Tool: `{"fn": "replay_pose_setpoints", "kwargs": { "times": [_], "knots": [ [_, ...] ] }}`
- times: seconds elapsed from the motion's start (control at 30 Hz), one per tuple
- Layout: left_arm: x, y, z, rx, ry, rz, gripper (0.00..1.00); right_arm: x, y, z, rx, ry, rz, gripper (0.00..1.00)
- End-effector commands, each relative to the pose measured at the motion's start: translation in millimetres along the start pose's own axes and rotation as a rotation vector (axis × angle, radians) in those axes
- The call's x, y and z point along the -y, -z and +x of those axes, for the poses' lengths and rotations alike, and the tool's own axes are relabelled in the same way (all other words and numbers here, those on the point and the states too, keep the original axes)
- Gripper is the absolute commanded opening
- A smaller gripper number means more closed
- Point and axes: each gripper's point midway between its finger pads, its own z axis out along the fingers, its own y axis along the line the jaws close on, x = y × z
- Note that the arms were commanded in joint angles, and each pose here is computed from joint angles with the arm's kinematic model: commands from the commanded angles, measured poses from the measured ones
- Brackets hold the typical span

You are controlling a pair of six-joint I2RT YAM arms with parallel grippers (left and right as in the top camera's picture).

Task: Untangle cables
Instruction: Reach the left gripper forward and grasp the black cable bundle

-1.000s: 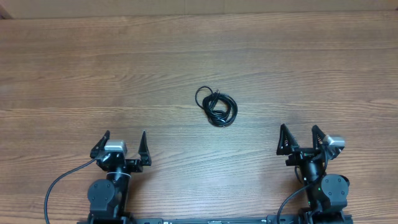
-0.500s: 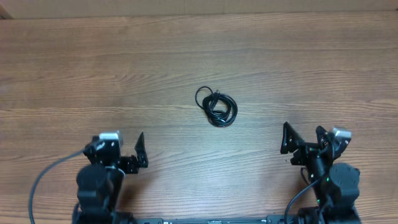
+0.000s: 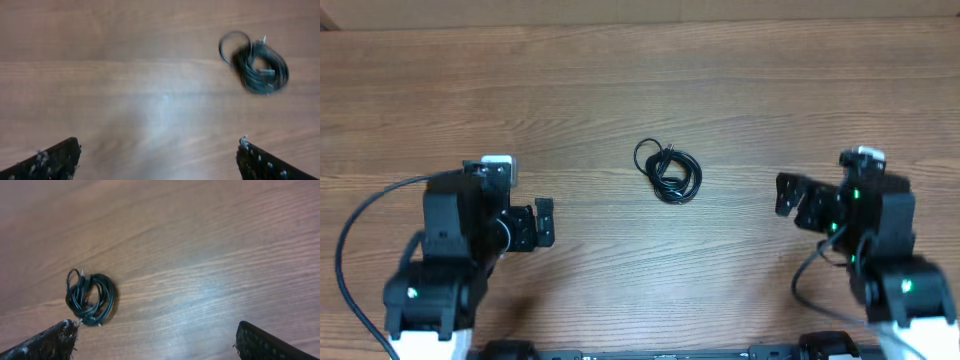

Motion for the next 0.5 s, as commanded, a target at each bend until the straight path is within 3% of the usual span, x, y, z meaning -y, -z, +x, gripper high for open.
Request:
{"fn": "replay_pose_setpoints", "kwargs": {
  "times": [0.0,0.2,0.47],
  "knots": [
    [3.7,4.8,-1.5,-0.047,0.027,0.022,1.0,-9.7,5.8,-21.4,-0.013,0.004,-0.002,1.0],
    [9.3,-9.9,8.8,-0.14,0.083,0.057,1.0,-12.3,0.4,-32.1,-0.024,0.005,0.01,1.0],
    [15.5,-17.0,-9.0,-0.091,0.108,0.094,1.0,-8.7,0.6,-34.0,-0.013,0.004,0.031,1.0]
  ]
}}
